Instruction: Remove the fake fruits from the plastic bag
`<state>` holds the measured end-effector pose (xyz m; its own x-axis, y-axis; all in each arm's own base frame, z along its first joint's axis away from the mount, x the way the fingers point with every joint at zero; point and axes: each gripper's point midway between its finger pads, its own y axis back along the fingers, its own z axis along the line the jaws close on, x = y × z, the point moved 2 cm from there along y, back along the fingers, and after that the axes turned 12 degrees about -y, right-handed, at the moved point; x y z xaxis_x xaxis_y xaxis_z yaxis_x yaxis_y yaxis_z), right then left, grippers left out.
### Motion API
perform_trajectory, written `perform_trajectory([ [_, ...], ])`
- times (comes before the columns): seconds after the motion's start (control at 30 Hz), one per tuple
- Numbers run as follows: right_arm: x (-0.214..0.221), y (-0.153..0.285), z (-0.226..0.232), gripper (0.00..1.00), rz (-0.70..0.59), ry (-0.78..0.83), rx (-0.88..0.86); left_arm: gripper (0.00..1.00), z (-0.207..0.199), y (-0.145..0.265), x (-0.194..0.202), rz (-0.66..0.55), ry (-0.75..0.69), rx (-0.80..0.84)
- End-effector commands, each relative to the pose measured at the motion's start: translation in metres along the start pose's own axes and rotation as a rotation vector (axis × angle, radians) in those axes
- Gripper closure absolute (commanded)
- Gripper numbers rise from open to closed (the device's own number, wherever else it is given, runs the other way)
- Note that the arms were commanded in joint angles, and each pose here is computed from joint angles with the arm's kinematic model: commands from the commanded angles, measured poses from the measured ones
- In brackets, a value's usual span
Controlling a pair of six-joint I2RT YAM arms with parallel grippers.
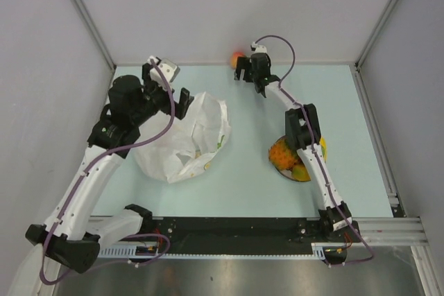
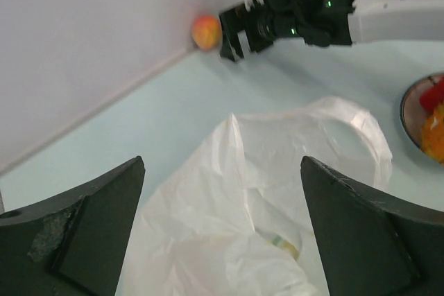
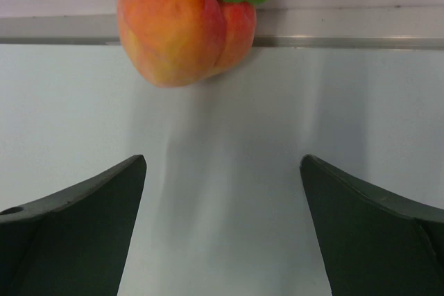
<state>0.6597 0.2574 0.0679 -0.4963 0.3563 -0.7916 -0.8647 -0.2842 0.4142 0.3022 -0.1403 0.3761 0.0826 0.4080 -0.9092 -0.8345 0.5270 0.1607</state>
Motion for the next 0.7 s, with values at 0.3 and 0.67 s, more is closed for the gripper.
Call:
perform_trajectory([
  [0.3, -0.054, -0.002, 0.043, 0.0, -0.215, -0.02, -0.124, 0.0, -0.016, 0.019, 0.032, 0.073, 0.003, 0.021],
  [0.67, -0.068, 0.016, 0.089, 0.0, -0.402, -0.034, -0.013, 0.0, -0.016, 0.017, 0.025, 0.06, 0.02, 0.031],
])
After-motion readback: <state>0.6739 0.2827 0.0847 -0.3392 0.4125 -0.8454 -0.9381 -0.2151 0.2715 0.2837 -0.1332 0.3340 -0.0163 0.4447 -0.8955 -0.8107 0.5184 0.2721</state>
